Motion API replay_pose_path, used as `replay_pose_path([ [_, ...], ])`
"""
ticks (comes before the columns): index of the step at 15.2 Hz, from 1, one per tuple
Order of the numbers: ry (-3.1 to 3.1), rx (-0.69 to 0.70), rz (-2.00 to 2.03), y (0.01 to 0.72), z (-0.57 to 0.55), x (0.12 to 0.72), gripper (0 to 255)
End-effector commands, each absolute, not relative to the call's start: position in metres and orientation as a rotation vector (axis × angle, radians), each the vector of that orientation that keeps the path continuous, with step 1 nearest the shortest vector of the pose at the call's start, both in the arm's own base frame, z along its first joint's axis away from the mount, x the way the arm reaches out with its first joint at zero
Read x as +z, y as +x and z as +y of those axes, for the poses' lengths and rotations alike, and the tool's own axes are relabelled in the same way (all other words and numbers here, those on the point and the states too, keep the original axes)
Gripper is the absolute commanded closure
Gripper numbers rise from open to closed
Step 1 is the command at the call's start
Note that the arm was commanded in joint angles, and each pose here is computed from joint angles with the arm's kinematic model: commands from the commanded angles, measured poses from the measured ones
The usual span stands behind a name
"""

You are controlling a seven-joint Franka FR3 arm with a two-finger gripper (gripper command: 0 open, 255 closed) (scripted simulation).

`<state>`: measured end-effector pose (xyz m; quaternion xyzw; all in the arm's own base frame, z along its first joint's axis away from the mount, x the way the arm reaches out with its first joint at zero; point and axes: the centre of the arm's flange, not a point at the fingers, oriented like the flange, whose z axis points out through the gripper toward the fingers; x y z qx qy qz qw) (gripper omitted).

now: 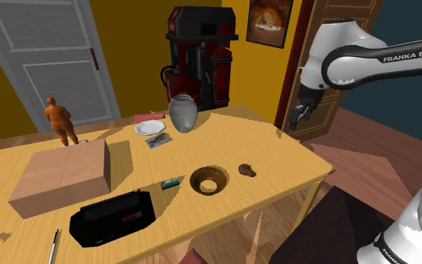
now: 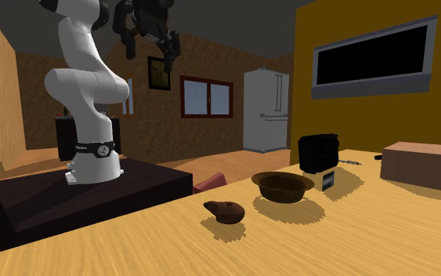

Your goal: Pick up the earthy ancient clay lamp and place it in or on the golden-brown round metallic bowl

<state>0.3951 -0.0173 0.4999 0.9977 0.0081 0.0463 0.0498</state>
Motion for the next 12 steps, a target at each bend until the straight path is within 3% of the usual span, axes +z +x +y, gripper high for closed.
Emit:
replay_pose_path([
  [1,3.040,0.139,0.025,0.412,-0.015,0.478,0],
  [12,3.051,0.111,0.029,0.503,-0.002,0.364,0],
])
